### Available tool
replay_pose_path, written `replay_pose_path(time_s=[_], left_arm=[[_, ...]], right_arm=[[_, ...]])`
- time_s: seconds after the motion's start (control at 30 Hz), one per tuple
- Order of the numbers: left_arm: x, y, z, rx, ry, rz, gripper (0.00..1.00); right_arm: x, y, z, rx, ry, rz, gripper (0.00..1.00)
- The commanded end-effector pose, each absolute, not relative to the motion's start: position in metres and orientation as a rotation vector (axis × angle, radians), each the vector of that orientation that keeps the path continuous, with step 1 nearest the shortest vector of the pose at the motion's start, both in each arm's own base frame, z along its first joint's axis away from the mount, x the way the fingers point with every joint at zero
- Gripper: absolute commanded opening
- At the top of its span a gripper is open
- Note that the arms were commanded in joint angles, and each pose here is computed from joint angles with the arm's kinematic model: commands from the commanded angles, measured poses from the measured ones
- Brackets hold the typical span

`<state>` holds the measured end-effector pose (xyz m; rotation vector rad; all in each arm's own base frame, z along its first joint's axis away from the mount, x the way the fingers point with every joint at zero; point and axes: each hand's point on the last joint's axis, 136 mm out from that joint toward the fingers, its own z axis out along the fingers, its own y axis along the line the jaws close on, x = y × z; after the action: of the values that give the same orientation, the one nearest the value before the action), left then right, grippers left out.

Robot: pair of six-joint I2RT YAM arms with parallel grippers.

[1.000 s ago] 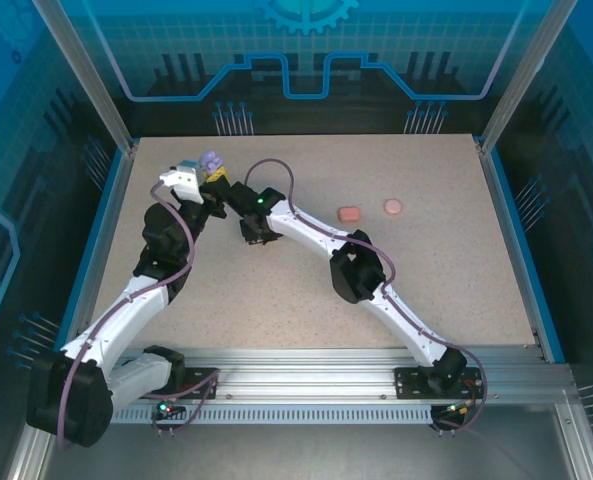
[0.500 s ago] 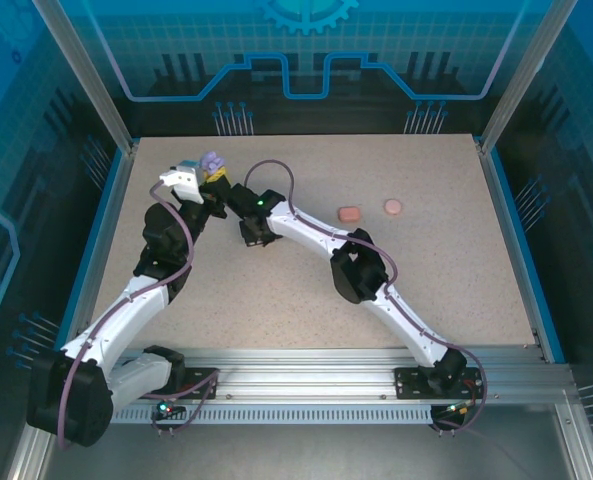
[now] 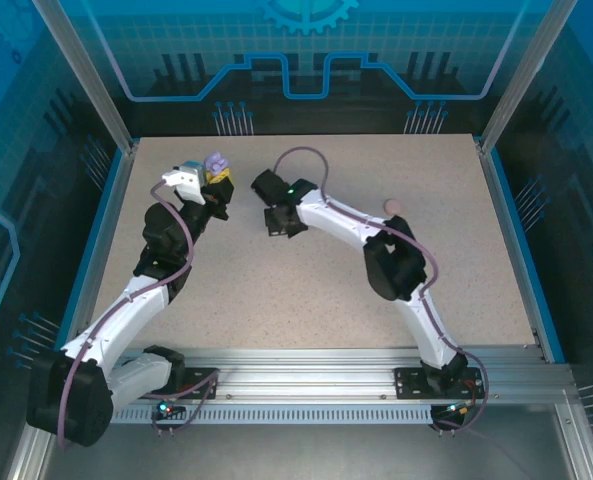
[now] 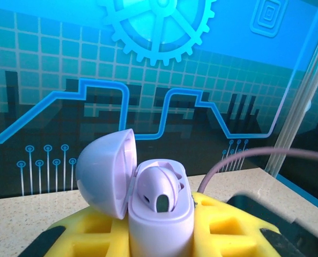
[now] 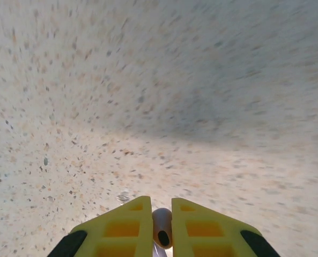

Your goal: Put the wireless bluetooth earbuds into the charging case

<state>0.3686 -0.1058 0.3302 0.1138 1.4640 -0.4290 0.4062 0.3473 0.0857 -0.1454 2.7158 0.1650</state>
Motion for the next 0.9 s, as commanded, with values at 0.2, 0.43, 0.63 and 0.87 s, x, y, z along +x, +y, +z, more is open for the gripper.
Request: replay_pose_path(time_s=[0.2,0.43,0.63,0.87], left_arm=[[0.366,-0.132,0.330,0.215,1.426,-0.557,0.00],[0.355,-0.176,0.325,0.409,1.371,-0.586,0.00],[0.354,-0.207,0.325,0.498,1.350,-0.647,0.00],[0.351,-0.237,0.338,0.595,1.301,-0.691,0.00]], right_arm=[[0.423,0.307,0.202,-0.013,2.449,0.388,0.11],[0.419,0.275,0.296,0.020,2.218,0.554,0.11],[0.408,0.250,0.367,0.029,2.018,0.710,0.12],[0.382,0.240,0.428,-0.045,1.793,0.880,0.12]])
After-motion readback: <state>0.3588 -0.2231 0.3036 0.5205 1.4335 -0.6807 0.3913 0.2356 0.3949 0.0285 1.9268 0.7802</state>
